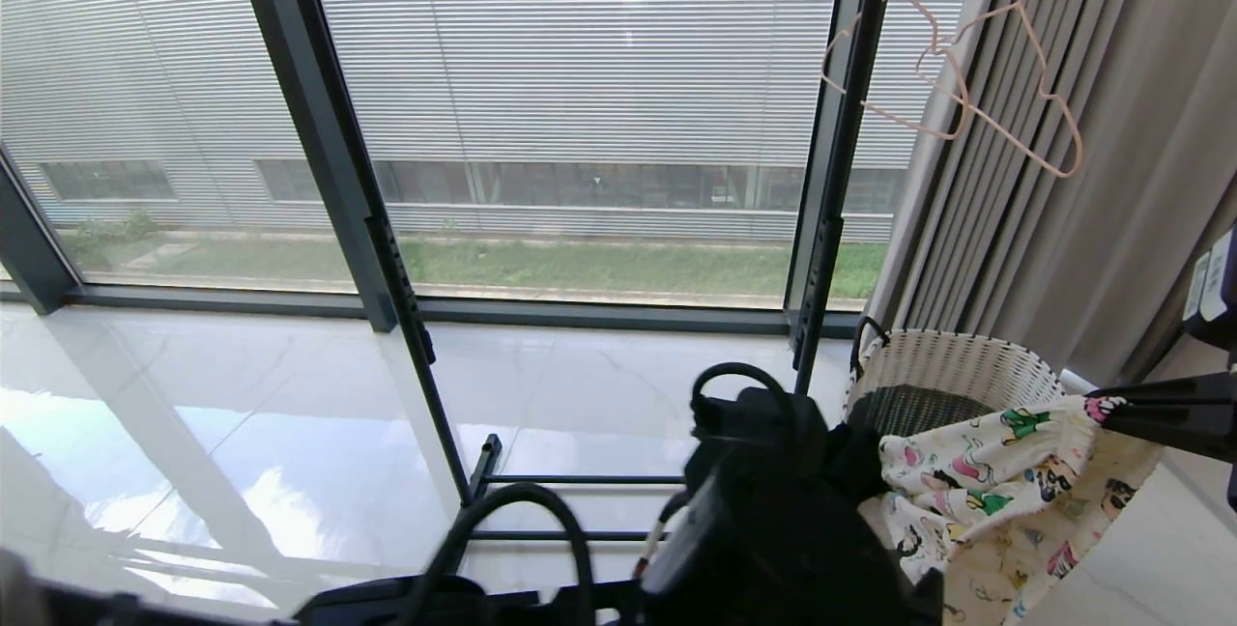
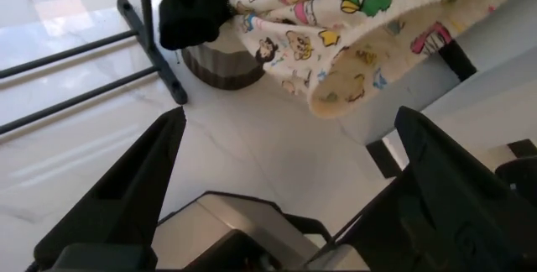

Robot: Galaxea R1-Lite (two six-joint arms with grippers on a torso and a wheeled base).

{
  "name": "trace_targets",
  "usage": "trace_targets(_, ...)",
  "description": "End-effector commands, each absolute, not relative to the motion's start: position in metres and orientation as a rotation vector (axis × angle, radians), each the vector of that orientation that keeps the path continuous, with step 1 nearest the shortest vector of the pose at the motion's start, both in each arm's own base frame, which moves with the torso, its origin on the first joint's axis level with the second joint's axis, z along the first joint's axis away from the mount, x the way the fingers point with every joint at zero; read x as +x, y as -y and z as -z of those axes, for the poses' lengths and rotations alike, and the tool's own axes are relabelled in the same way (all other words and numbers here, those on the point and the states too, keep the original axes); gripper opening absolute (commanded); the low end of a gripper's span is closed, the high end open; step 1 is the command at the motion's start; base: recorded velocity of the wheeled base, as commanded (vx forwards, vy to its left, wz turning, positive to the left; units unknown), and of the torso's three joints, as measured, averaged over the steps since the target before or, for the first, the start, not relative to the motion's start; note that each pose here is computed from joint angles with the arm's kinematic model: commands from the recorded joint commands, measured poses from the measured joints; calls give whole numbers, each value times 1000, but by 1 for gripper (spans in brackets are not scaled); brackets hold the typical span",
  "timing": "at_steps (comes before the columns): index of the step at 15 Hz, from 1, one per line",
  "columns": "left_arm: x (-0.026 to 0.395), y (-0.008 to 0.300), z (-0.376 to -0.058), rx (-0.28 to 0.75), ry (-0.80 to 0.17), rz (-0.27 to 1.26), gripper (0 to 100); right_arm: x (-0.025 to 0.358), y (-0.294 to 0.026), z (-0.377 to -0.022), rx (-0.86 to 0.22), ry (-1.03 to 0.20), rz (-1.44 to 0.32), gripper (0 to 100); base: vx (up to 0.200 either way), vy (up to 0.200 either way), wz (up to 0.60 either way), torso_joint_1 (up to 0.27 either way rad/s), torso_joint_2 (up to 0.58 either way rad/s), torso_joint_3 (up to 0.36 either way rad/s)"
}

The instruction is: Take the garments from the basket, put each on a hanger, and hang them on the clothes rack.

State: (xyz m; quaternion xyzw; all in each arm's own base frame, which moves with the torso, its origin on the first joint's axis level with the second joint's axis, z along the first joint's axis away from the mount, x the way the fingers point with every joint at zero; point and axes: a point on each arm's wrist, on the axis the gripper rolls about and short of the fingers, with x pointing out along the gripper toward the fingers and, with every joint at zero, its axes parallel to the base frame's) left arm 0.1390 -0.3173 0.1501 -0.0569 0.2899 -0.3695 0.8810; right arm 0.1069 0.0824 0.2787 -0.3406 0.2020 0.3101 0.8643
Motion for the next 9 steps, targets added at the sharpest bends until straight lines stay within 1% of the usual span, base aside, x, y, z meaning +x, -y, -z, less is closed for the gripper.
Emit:
trace_targets(1, 150, 369, -109, -82, -636, 767, 100, 106, -84, -279, -712, -420, -659, 0, 0, 0, 0, 0, 0, 0)
trace_targets(4, 156, 387, -90, -65, -649, 761, 100, 104, -82, -281, -699, -411, -663, 0, 0, 0, 0, 0, 0, 0)
trace_targets(5, 162, 395, -79, -57, -647, 727, 100, 102, -81, -281, -694, -404, -671, 0, 0, 0, 0, 0, 0, 0)
trace_targets(7, 171, 400, -64, -43, -644, 680, 100, 101, -80, -282, -688, -397, -684, 0, 0, 0, 0, 0, 0, 0)
trace_targets(9, 176, 406, -47, -26, -660, 665, 100, 100, -80, -283, -682, -393, -698, 0, 0, 0, 0, 0, 0, 0)
